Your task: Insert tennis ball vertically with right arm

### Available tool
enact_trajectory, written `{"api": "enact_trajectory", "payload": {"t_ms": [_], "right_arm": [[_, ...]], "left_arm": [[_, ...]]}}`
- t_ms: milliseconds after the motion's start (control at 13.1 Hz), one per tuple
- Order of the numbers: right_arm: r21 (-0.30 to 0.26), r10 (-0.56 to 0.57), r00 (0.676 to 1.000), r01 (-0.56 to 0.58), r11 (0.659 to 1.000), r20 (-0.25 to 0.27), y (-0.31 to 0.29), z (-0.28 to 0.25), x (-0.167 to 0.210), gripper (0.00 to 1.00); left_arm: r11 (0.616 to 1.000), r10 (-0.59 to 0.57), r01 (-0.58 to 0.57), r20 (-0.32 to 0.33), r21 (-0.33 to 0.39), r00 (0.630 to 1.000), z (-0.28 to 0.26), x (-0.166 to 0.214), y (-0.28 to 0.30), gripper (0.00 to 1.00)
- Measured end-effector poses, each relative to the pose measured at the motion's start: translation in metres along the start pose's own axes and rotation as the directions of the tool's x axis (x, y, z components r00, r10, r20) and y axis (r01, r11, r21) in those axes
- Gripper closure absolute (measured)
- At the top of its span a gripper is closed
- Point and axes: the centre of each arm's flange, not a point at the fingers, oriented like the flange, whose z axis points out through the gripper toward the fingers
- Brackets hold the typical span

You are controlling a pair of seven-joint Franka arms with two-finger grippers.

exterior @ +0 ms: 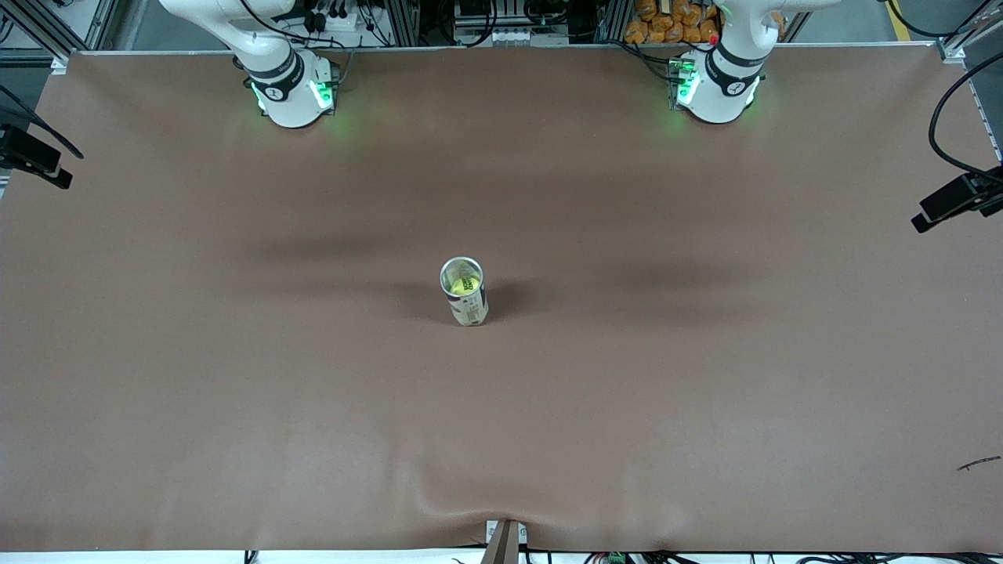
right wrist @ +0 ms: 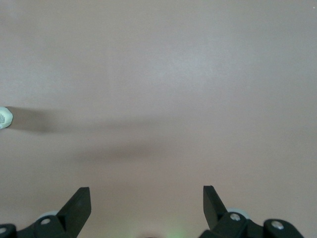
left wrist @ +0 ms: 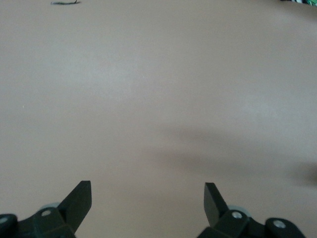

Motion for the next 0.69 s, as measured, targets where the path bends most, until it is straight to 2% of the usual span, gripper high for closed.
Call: {"api": "enact_trajectory", "payload": {"t_ms": [153,458,687], "right_arm": [[0.003,-0.011,1.000,0.011,1.000,0.006,-0.006,0.003,0.003,0.00],[0.003,-0.022,1.000,0.022,1.000,0.014,-0.013,0.007,0.005,0.00],[0.003,-0.022,1.000,0.022,1.000,0.014,-0.013,0.007,0.005,0.00]], "left_arm": [[0.999,0.053,-0.053,0.000,0.000,0.999,-0.001,-0.001,0.002,0.00],[0.996,0.090,-0.090,-0.005,-0.005,0.996,-0.006,-0.008,0.048,0.00],[0.996,0.090,-0.090,-0.006,-0.005,0.996,-0.007,-0.009,0.050,0.00]]}}
